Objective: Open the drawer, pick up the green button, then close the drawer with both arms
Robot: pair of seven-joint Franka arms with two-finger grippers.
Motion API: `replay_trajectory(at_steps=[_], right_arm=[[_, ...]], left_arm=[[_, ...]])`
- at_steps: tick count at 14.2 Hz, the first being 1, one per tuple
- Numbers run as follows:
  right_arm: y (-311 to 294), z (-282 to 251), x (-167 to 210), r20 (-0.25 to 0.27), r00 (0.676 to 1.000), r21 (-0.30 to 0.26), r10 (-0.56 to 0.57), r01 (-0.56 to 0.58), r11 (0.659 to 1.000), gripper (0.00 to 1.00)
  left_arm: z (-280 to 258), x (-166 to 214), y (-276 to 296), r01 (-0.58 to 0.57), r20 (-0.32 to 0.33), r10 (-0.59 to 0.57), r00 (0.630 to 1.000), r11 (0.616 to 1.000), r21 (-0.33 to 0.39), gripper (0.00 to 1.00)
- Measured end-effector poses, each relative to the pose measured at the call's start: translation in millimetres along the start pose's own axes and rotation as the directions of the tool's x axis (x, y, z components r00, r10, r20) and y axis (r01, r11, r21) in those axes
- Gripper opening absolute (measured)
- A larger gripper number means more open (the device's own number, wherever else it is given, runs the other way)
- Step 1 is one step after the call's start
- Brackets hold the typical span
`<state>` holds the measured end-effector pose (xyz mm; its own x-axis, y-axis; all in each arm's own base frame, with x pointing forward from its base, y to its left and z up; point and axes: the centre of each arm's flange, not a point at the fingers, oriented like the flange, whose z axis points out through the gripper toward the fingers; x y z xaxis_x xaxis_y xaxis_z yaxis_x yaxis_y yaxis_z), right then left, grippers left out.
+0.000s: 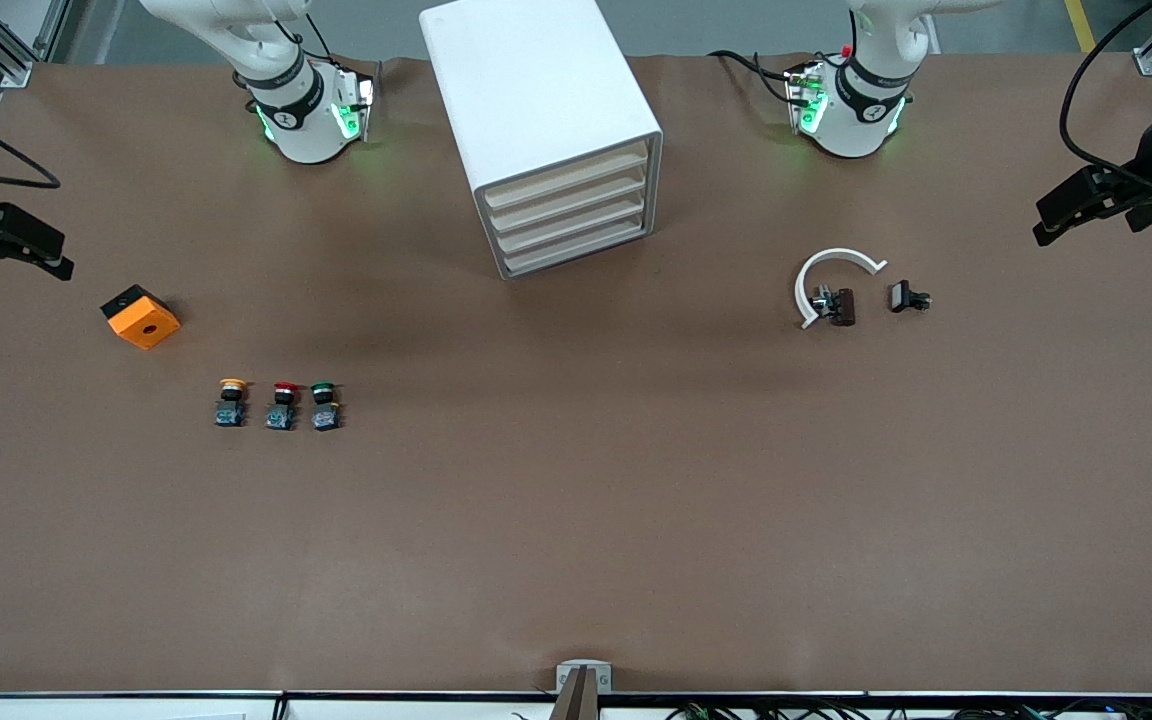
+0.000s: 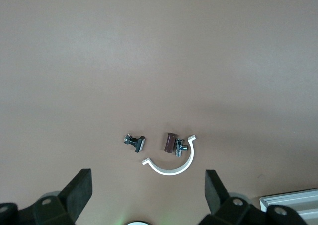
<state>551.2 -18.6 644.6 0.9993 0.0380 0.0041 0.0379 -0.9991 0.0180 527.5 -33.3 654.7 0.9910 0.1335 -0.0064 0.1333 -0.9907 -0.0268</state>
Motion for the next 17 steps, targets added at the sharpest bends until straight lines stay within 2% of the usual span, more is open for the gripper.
replay_trajectory(at_steps=[4, 13, 17], right_arm=[[-28, -1, 1, 0.004, 0.999, 0.000, 0.033, -0.033, 0.999, 1.00], [-18, 0, 1, 0.007, 0.999, 0.000, 0.033, -0.033, 0.999, 1.00], [-17, 0, 1, 0.007, 0.999, 0.000, 0.033, -0.033, 0.999, 1.00]], left_arm=[[-5, -7, 13, -0.025, -0.005, 0.025, 1.000, 1.000, 0.001, 1.00], [8, -6, 20, -0.039, 0.021, 0.039, 0.999, 0.999, 0.006, 1.00], [9, -4, 4, -0.008, 0.033, 0.008, 0.999, 1.000, 0.007, 1.00]])
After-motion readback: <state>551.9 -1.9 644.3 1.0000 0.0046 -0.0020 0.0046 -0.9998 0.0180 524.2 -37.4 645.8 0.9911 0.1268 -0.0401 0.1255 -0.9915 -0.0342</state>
